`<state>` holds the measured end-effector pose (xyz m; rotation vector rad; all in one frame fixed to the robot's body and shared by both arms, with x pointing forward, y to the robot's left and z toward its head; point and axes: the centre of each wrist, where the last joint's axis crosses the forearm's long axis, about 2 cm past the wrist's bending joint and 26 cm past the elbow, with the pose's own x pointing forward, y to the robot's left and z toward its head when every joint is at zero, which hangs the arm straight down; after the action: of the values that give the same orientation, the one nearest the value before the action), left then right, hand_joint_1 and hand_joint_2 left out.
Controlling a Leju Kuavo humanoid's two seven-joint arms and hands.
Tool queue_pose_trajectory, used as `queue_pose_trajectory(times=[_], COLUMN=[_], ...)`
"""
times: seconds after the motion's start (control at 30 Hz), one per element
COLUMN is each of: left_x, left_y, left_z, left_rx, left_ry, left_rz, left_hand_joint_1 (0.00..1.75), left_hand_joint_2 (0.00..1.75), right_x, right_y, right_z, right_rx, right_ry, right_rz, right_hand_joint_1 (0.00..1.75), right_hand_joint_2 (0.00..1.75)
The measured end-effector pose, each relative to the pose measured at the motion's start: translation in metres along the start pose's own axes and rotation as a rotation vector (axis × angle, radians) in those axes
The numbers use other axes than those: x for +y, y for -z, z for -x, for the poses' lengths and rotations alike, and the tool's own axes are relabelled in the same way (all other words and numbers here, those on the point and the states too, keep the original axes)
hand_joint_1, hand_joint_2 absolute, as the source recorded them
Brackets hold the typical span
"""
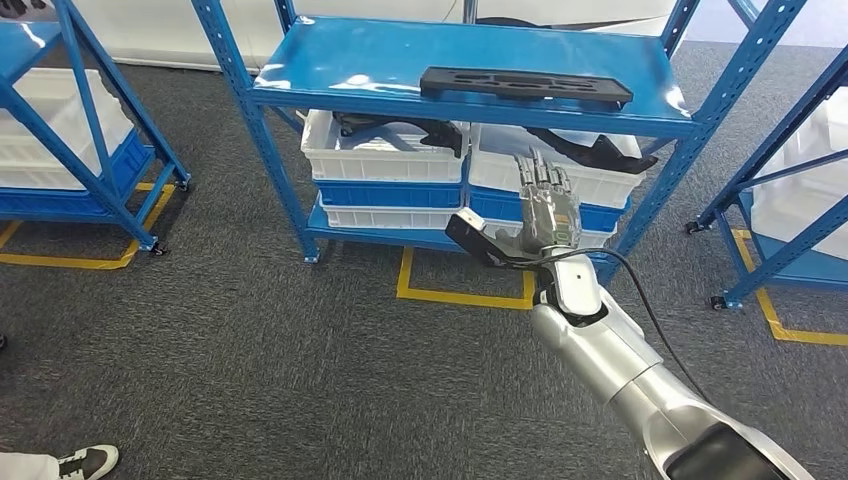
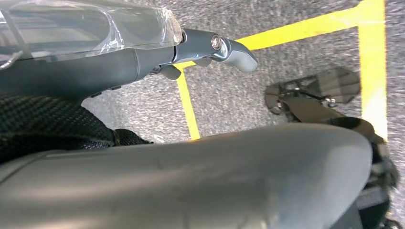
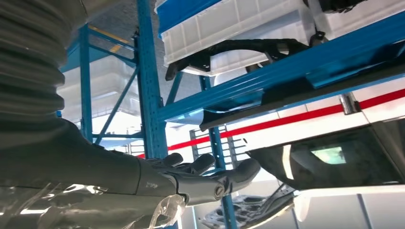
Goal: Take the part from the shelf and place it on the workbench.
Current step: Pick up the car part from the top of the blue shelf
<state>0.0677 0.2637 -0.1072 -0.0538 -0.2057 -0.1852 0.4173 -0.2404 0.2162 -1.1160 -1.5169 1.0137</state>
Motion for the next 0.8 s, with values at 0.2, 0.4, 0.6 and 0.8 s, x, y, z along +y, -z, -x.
queue_pose_trajectory(times=[0.2, 0.4, 0.6, 0.8], left_x=[0.0005, 0.0010, 0.0018, 0.0011], left_y=[0.0000, 0.0001, 0.0002, 0.0001], left_z=[-0.0007, -0.0033, -0.0049, -0.0026], left_rx=[-0.001, -0.006, -0.009, -0.004], left_ry=[0.000, 0.000, 0.000, 0.001], left_rz=[-0.002, -0.005, -0.007, -0.006], left_hand_joint_1=[0.00, 0.00, 0.00, 0.00], left_hand_joint_2=[0.00, 0.00, 0.00, 0.00], right_x=[0.0001, -0.0031, -0.0016, -0.0048], right_y=[-0.0002, 0.0011, -0.0002, 0.0014], right_z=[-0.0002, -0.0043, -0.0058, -0.0084], right_rx=[0.001, -0.011, -0.013, -0.016], right_ry=[-0.002, -0.005, -0.005, -0.002], right_rz=[-0.004, -0.001, -0.008, 0.000], right_hand_joint_1=[0.00, 0.00, 0.00, 0.00], right_hand_joint_2=[1.75, 1.75, 1.75, 1.75])
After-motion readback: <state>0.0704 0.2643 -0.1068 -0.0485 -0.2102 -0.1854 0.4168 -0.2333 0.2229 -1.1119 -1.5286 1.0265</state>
